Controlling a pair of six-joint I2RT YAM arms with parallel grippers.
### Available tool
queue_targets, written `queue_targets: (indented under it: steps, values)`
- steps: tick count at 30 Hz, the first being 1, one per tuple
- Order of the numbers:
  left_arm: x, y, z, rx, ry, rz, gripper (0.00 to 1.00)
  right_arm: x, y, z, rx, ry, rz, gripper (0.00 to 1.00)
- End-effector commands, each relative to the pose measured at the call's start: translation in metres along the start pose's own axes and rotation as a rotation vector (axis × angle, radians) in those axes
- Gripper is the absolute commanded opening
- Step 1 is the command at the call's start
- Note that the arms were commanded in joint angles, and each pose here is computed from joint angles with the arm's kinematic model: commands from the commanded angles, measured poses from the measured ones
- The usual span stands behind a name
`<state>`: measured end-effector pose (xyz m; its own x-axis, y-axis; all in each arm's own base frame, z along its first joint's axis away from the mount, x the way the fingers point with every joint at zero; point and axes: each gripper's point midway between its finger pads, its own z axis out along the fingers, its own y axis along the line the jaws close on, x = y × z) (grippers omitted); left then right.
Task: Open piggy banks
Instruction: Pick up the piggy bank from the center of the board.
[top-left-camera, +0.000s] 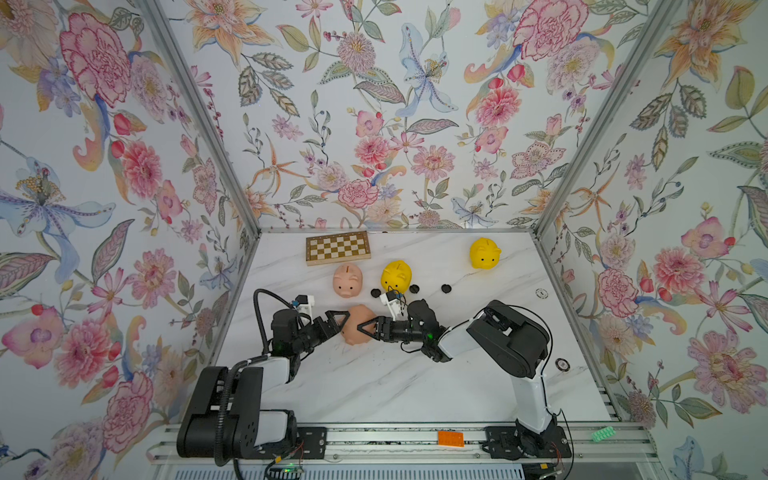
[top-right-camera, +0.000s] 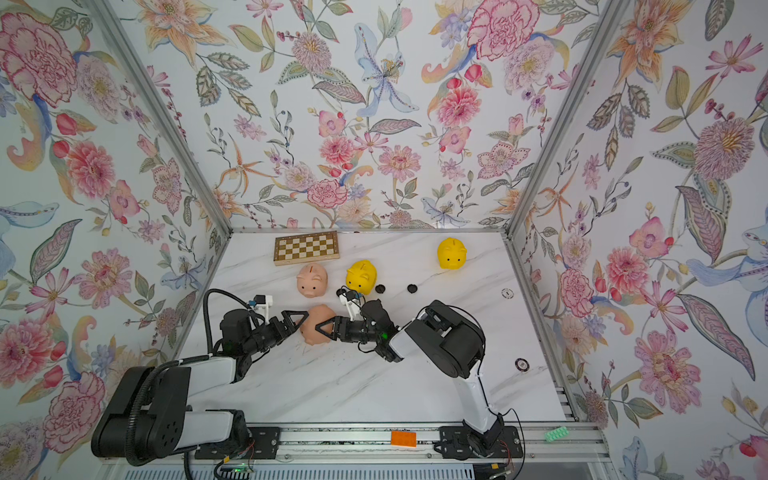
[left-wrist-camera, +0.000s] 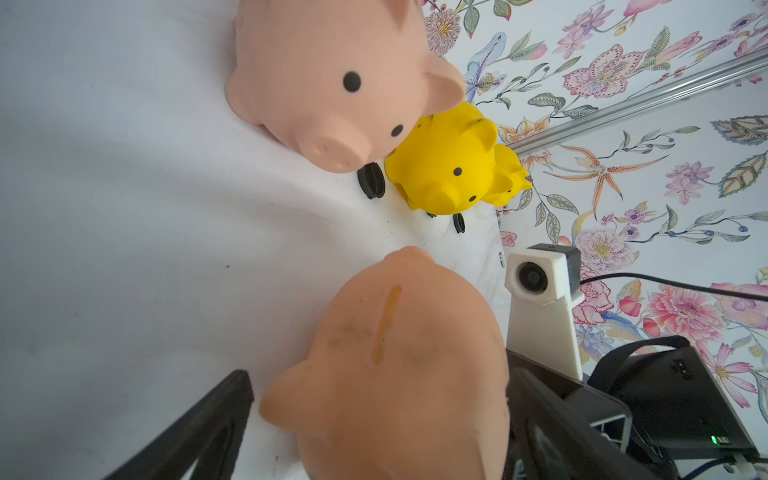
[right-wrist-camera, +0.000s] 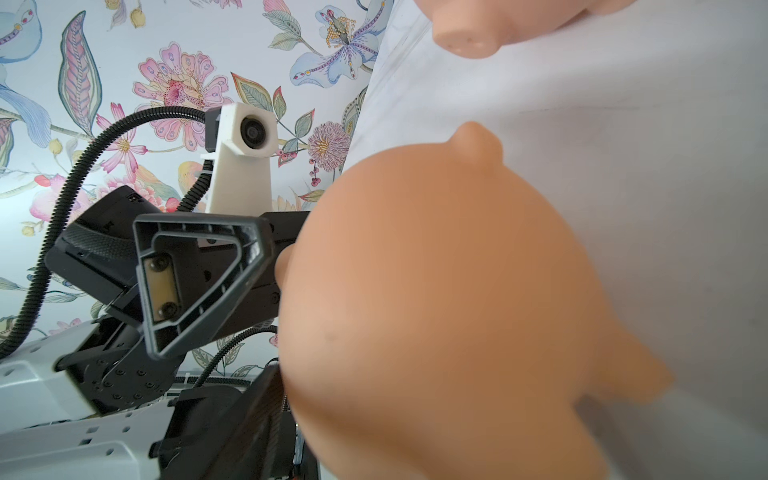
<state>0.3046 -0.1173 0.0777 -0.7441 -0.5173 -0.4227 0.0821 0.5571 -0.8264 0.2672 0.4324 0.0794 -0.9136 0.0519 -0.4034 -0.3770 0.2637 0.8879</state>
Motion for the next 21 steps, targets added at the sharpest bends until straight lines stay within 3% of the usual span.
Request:
queue_targets:
  steps: [1, 11, 17, 19, 21]
  values:
    - [0.007, 0.000, -0.002, 0.059, 0.001, -0.054, 0.99, 0.018, -0.038, -0.004, 0.095, 0.031, 0.077, 0.71]
    - [0.009, -0.009, 0.006, 0.262, -0.022, -0.149, 0.99, 0.020, -0.041, -0.006, 0.091, 0.022, 0.091, 0.70]
    - [0.016, 0.007, 0.013, 0.217, -0.015, -0.116, 0.94, 0.020, -0.044, -0.006, 0.098, 0.020, 0.097, 0.70]
    - [0.014, 0.006, 0.013, 0.221, -0.020, -0.105, 0.91, 0.020, -0.045, -0.005, 0.097, 0.021, 0.100, 0.70]
    - [0.013, 0.005, 0.014, 0.223, -0.025, -0.094, 0.81, 0.021, -0.045, -0.004, 0.097, 0.022, 0.102, 0.70]
